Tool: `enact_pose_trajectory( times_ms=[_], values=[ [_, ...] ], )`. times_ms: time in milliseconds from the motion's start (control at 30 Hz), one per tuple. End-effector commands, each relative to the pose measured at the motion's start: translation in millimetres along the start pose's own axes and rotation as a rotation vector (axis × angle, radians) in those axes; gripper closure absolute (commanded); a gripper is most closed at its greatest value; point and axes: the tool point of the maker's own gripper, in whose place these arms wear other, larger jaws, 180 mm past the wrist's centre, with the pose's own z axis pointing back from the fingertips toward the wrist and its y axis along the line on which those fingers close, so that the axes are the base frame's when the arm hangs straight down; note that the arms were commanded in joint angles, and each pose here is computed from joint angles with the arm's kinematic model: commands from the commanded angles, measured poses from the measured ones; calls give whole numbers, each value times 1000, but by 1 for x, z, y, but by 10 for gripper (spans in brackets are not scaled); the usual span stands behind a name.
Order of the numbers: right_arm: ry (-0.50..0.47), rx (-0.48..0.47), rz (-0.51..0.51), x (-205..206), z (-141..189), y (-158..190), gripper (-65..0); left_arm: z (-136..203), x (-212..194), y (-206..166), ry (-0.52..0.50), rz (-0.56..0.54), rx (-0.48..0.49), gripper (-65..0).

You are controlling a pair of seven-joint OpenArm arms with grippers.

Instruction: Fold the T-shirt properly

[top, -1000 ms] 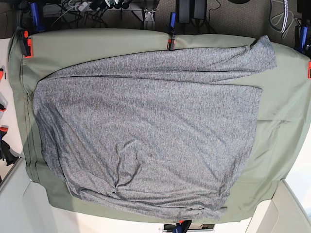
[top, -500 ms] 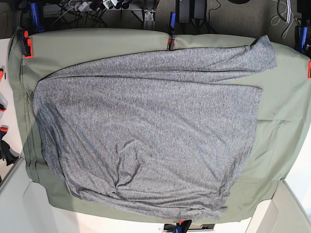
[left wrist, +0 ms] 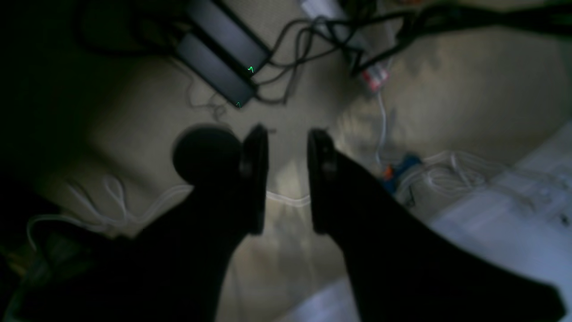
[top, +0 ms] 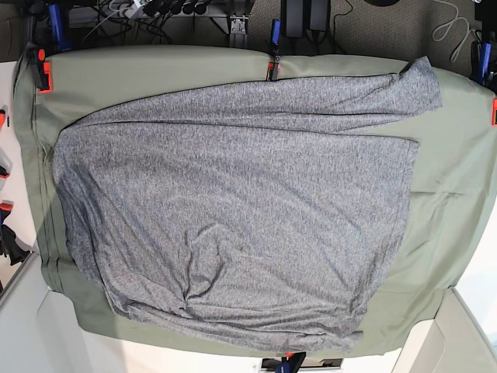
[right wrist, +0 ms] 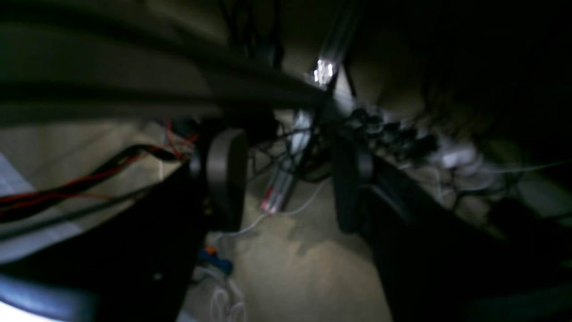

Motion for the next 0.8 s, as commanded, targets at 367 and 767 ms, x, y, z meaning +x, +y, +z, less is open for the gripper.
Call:
enact_pose_trajectory(
  times_ms=[367, 767],
  values=[
    [-309, -50, -82, 119, 89, -20, -304, 100, 37, 90, -144, 122, 291, -317],
    [-480, -143, -76, 204, 115, -65, -304, 214, 35, 223, -370, 416, 571, -346]
  ],
)
